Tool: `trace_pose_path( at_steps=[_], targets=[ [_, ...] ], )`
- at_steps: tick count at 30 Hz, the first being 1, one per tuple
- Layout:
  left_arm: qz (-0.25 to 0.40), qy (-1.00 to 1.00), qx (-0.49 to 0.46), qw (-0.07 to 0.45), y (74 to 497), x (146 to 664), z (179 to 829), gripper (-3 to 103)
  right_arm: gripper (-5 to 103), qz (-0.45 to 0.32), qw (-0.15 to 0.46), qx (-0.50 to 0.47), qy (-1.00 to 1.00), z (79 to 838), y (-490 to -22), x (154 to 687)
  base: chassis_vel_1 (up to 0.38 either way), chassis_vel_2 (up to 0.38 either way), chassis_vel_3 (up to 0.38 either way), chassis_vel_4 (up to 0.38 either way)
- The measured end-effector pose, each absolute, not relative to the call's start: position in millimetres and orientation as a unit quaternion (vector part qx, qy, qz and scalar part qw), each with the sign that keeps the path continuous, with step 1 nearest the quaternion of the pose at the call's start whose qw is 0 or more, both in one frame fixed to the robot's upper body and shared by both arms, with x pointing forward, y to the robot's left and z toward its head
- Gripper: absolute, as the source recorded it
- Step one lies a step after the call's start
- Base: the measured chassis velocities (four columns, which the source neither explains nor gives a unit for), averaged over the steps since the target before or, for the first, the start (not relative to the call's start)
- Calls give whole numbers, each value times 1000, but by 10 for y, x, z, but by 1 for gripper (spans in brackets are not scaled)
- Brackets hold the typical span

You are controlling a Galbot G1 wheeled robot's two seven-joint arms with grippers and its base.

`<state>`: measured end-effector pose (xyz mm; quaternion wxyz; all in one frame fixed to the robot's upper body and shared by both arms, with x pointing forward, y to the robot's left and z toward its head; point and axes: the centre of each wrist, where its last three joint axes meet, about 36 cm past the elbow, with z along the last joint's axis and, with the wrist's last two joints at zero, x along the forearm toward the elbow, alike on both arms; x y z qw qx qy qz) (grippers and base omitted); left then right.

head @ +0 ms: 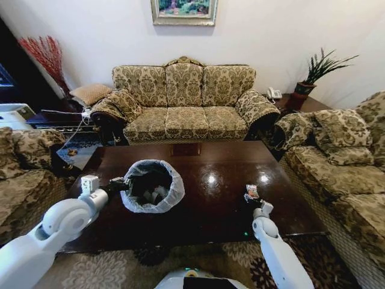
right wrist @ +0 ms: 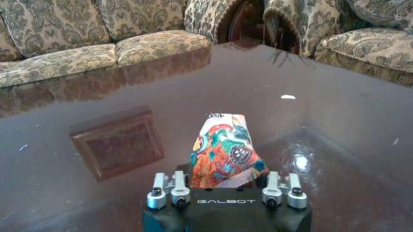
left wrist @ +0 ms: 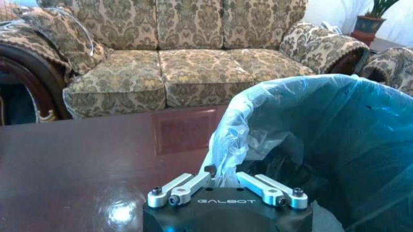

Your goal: Move to the front of the table and place the trash on the table into the trash bin.

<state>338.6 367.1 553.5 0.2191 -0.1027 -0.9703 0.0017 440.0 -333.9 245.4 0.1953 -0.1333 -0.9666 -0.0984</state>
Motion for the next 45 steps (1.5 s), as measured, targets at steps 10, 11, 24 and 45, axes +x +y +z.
trace_pose_path(
  at_steps=[10, 11, 24, 45],
  targets=[
    [3, -970, -103, 220, 3671, 3376, 5530, 1, 19, -97, 191, -136, -967, 2431, -3370, 4417, 0, 0, 0, 0],
    [3, -970, -102, 220, 3671, 3375, 5530, 1, 14, -98, 190, -136, -967, 2432, -3371, 4417, 0, 0, 0, 0],
    [-3, -970, -99, 223, 3693, 3387, 5537, 1, 0, -138, -7, 36, -990, 3321, -2958, 4312, 0, 0, 0, 0],
    [8, -965, -92, 247, 3653, 3387, 5562, 1, 0, -129, -76, 466, -872, 4563, -781, 3544, 0, 0, 0, 0]
  ],
)
